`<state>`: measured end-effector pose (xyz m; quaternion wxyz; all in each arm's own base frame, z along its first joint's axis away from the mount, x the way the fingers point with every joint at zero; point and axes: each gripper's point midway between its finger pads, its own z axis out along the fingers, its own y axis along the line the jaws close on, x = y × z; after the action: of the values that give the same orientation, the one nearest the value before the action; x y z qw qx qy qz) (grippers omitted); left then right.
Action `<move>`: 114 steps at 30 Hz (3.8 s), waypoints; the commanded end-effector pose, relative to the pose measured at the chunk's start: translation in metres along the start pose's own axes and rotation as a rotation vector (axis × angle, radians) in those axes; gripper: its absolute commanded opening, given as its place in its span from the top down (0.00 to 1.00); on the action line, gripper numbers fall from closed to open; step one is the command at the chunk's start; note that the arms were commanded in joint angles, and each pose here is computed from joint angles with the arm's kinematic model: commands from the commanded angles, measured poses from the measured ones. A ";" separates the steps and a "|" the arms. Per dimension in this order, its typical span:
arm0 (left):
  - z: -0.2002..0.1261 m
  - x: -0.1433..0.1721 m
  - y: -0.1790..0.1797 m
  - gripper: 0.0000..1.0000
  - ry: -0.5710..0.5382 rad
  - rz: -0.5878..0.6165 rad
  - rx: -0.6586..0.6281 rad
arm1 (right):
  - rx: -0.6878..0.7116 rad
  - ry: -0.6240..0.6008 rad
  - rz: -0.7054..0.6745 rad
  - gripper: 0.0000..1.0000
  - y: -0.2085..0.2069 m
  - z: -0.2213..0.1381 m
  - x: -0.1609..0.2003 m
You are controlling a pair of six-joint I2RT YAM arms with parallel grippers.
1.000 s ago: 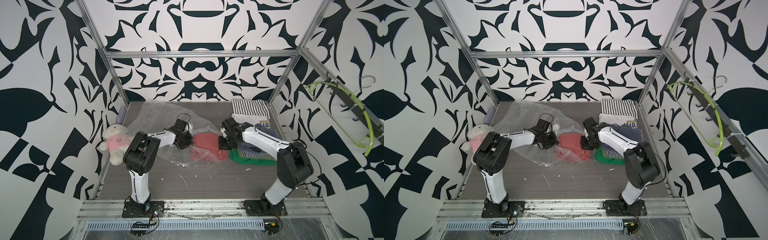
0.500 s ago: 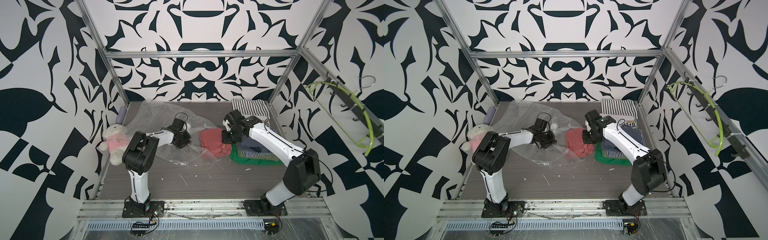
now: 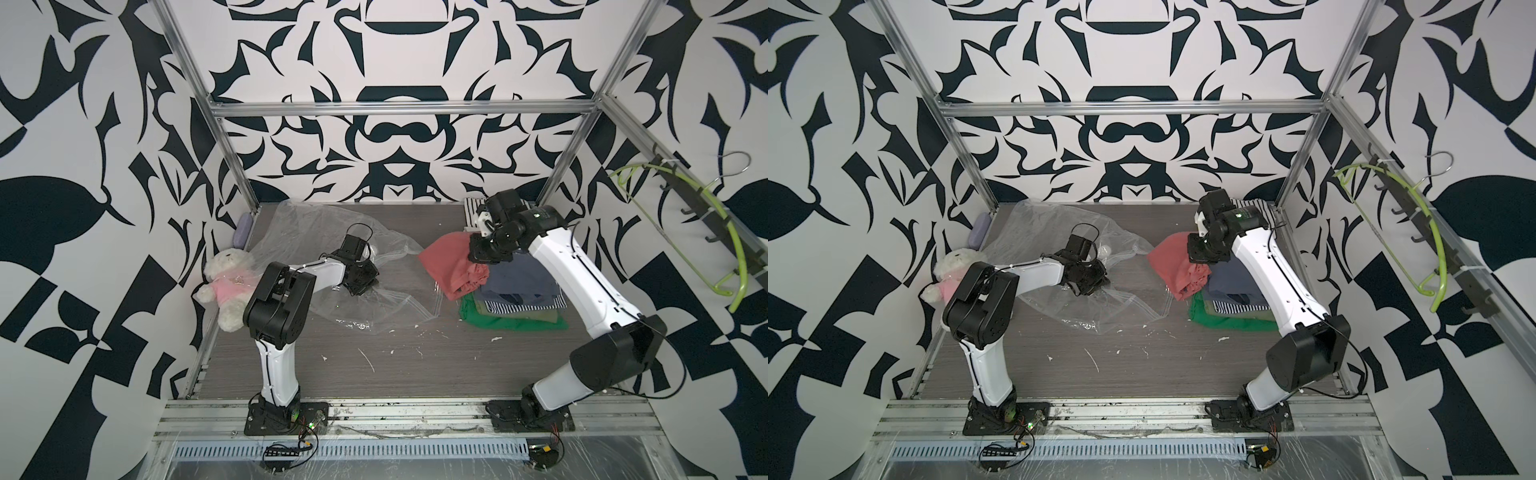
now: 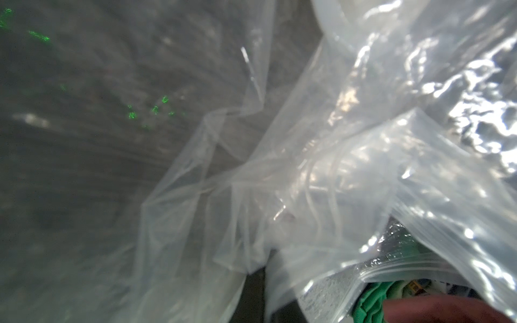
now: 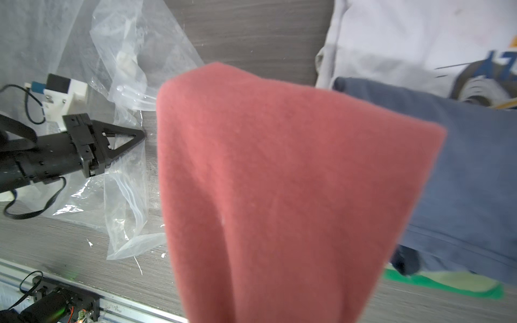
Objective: Take the tank top out of the vacuum bag
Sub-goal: Take out the tank top from the vacuum bag, then place the tank top at the center of the board, then place the vacuum bag at the center of the board.
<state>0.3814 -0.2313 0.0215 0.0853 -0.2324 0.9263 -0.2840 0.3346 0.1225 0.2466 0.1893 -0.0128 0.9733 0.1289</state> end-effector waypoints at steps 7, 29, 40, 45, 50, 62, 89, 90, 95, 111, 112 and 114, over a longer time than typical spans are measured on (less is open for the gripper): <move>0.008 0.015 0.060 1.00 0.043 -0.054 -0.204 | 0.028 -0.087 0.060 1.00 -0.027 -0.061 -0.013; 0.010 0.016 0.059 1.00 0.050 -0.056 -0.193 | 0.297 0.011 0.173 1.00 -0.149 -0.001 -0.011; 0.010 0.015 0.056 1.00 0.054 -0.053 -0.185 | 0.495 0.081 0.189 0.74 -0.224 0.039 -0.024; 0.008 0.016 0.056 1.00 0.054 -0.050 -0.184 | 0.477 0.032 0.181 0.09 -0.216 0.025 -0.029; 0.006 0.015 0.054 1.00 0.044 -0.045 -0.180 | 0.457 -0.092 0.164 0.07 -0.197 -0.016 -0.030; -0.003 0.006 0.037 1.00 0.020 -0.017 -0.155 | 0.309 -0.060 0.378 0.65 -0.196 0.050 -0.006; 0.033 -0.095 -0.092 1.00 -0.130 0.203 -0.064 | 0.125 -0.445 0.354 0.04 -0.159 -0.024 -0.032; 0.037 -0.102 -0.100 1.00 -0.135 0.213 -0.050 | 0.145 -0.467 0.362 0.02 -0.162 -0.027 -0.031; 0.044 -0.123 -0.126 1.00 -0.155 0.276 -0.015 | 0.152 -0.542 0.345 0.00 -0.163 -0.032 -0.027; -0.122 -0.068 -0.166 0.00 -0.368 0.541 0.222 | 0.001 -0.797 0.085 0.00 -0.123 -0.045 -0.028; -0.131 -0.063 -0.162 0.00 -0.385 0.547 0.225 | -0.003 -0.807 0.068 0.00 -0.121 -0.044 -0.028; -0.148 -0.055 -0.150 0.00 -0.427 0.566 0.222 | -0.011 -0.806 0.036 0.00 -0.116 -0.037 -0.027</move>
<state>0.4549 -0.2523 0.2309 0.3511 -0.0269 0.8836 -0.3085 0.3468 -0.0095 0.2389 0.5049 0.0968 0.8481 0.1283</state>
